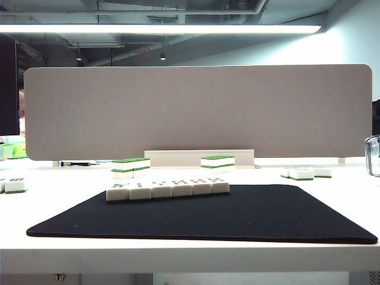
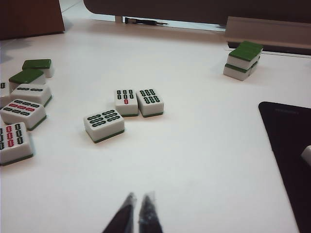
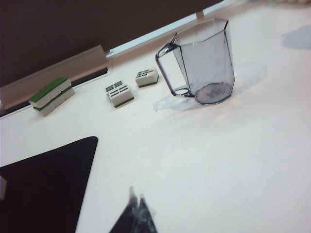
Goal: Align six mahjong tiles in a row on the table.
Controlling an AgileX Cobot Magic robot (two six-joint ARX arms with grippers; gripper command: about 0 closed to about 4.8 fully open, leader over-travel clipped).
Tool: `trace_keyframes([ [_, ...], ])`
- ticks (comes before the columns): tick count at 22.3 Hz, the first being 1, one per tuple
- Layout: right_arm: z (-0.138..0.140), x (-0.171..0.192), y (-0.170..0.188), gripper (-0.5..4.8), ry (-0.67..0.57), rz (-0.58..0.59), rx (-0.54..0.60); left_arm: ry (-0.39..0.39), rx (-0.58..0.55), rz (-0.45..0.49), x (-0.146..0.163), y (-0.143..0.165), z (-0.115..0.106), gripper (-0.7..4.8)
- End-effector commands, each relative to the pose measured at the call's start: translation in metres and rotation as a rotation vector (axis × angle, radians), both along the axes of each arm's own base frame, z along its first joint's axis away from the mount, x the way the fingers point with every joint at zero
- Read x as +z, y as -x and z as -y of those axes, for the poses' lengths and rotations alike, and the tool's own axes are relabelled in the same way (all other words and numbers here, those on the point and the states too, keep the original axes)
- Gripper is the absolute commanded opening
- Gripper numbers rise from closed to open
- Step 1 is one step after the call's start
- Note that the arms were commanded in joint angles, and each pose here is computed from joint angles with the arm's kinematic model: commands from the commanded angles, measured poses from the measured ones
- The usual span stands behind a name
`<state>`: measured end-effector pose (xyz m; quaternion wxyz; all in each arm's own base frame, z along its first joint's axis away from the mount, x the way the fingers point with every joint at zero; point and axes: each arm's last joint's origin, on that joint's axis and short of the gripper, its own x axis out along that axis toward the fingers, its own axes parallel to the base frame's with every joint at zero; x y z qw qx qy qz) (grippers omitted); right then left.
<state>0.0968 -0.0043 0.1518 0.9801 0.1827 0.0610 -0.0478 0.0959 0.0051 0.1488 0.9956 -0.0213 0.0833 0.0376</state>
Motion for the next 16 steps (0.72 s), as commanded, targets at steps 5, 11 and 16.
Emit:
trace_keyframes([
  [5,0.0001,-0.0027,0.0009,-0.01,0.021,-0.026,-0.051,-0.002,-0.007,-0.014,-0.0012,0.0002,0.0002,0.21],
  [11,0.0000,-0.0033,0.0010,-0.01,0.046,-0.035,-0.042,-0.002,-0.007,-0.014,-0.0012,0.0002,0.0002,0.21],
  [16,-0.0005,-0.0034,0.0010,-0.01,0.122,-0.043,-0.013,-0.002,-0.007,-0.014,-0.0012,0.0002,0.0002,0.21],
])
